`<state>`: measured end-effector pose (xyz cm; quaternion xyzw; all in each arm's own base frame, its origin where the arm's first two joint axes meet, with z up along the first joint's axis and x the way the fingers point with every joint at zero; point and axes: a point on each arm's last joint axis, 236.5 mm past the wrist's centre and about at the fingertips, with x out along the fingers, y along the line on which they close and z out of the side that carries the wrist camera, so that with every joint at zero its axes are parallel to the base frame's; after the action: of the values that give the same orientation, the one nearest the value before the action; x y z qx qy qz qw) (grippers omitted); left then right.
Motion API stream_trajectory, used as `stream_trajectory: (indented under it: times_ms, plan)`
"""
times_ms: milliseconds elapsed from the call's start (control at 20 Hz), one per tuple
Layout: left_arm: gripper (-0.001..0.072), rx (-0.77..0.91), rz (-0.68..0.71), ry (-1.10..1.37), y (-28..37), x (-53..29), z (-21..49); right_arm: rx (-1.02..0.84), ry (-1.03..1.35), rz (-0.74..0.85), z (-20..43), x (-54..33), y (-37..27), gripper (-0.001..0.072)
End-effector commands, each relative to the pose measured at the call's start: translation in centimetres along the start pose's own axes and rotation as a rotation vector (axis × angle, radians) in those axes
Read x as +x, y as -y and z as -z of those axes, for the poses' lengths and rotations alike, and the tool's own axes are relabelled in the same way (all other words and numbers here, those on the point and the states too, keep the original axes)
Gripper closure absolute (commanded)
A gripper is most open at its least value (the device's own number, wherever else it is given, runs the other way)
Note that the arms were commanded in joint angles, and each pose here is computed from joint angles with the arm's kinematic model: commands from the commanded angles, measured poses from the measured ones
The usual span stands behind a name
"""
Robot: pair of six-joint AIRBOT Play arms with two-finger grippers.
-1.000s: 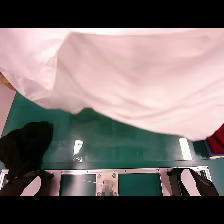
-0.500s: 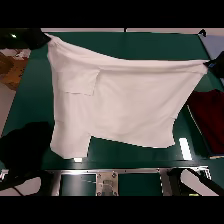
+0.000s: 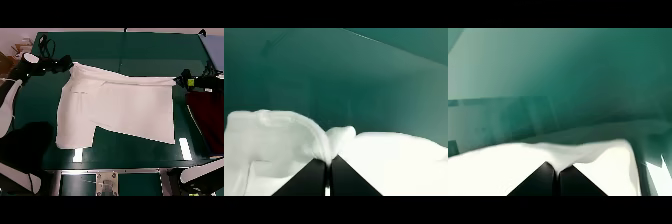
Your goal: Fold the shirts.
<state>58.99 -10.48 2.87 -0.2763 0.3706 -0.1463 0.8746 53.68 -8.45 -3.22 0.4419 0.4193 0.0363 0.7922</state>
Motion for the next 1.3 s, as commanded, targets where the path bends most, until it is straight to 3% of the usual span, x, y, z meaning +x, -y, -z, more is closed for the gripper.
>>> stream_trajectory:
  times_ms: [0,250,650,1150,1200,1250]
  plan:
    - [0.0684,-0.025,-0.030,0.096,-1.2,0.7,-2.0,-0.020,0.023,-0.047,-3.0,1.2,-1.1,0.0701]
    - [0.0685,-0.018,-0.029,0.081,-1.2,0.7,-1.6,-0.079,-0.037,-0.069,-2.5,0.2,-2.8,0.0702]
    - [0.0684,0.006,-0.053,-0.265,-5.6,-2.5,4.9,-0.133,-0.365,0.181,4.4,-2.3,4.3,0.0702]
    - [0.0684,0.051,-0.077,-0.460,-6.2,-3.6,9.5,-0.094,-0.490,0.176,8.6,-1.6,4.7,0.0700]
    - [0.0626,0.044,-0.074,-0.470,-6.1,-3.8,9.7,-0.078,-0.506,0.176,8.9,-1.9,4.6,0.0668]
    - [0.0312,0.041,-0.070,-0.484,-5.9,-4.0,9.9,-0.072,-0.531,0.171,9.2,-2.4,4.4,0.0479]
